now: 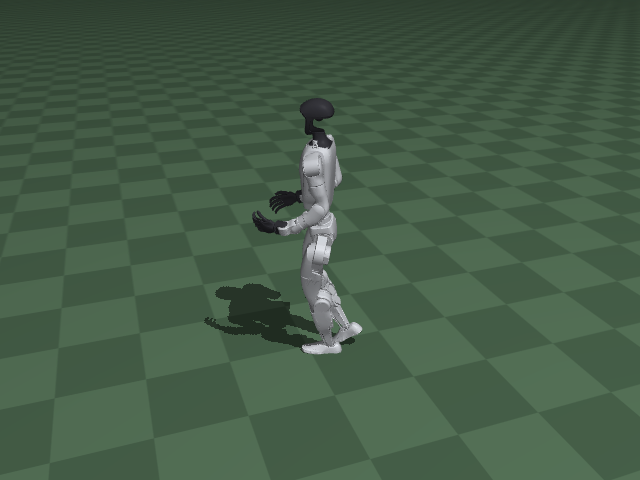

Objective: Walk run

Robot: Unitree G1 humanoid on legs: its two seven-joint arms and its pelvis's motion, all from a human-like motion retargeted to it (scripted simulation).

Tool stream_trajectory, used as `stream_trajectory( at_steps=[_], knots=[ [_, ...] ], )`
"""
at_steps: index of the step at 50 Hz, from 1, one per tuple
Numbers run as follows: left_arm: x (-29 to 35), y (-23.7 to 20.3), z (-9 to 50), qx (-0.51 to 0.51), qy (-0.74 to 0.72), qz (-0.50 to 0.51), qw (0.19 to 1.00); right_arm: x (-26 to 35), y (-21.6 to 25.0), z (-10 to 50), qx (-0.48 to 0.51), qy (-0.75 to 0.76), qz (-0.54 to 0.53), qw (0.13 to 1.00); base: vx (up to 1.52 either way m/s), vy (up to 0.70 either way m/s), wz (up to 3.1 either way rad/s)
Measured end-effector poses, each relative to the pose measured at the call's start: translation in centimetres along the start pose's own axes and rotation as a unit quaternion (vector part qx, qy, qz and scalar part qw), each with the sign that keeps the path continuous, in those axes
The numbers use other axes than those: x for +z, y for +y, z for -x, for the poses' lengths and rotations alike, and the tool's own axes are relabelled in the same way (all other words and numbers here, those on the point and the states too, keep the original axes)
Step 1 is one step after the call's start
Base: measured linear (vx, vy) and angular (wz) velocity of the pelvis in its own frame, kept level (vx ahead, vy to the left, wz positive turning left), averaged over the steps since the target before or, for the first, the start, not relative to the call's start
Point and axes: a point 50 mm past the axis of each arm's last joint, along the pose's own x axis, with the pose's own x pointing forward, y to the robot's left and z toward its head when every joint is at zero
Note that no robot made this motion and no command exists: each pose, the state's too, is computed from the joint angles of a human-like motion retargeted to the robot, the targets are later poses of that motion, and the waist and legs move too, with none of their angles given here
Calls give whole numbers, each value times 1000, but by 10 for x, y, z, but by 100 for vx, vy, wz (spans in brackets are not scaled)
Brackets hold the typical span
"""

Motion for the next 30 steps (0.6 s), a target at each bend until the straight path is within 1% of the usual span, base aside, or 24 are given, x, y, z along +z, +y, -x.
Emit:
stream_trajectory(
  at_steps=[6, 12, 17, 19, 22, 26, 30],
  knots=[
    [19, -13, -24, -49, -47, -3, 998, -6, -6, 12, -35, 16, -10, 999, 76, -21, 189],
    [32, -7, -27, -58, -70, -34, 995, 5, -14, 3, -50, -10, -2, 999, 89, -29, 34],
    [18, -4, -16, -36, -41, -17, 998, 10, -32, 3, -75, -17, 33, 996, 117, -27, 83],
    [9, -2, -7, -29, -22, -7, 999, 5, -32, 6, -94, -6, 23, 995, 131, -42, 125],
    [-4, -7, 2, -30, 6, 3, 1000, 0, -31, 6, -123, 1, -18, 992, 122, -44, 75],
    [-9, -11, 10, -14, 7, 5, 1000, 18, -28, -19, -132, -51, -57, 988, 121, -40, 5],
    [-11, -10, 19, 14, 1, 24, 1000, 55, -29, -46, -109, -124, -3, 986, 94, -30, -60]
  ],
)
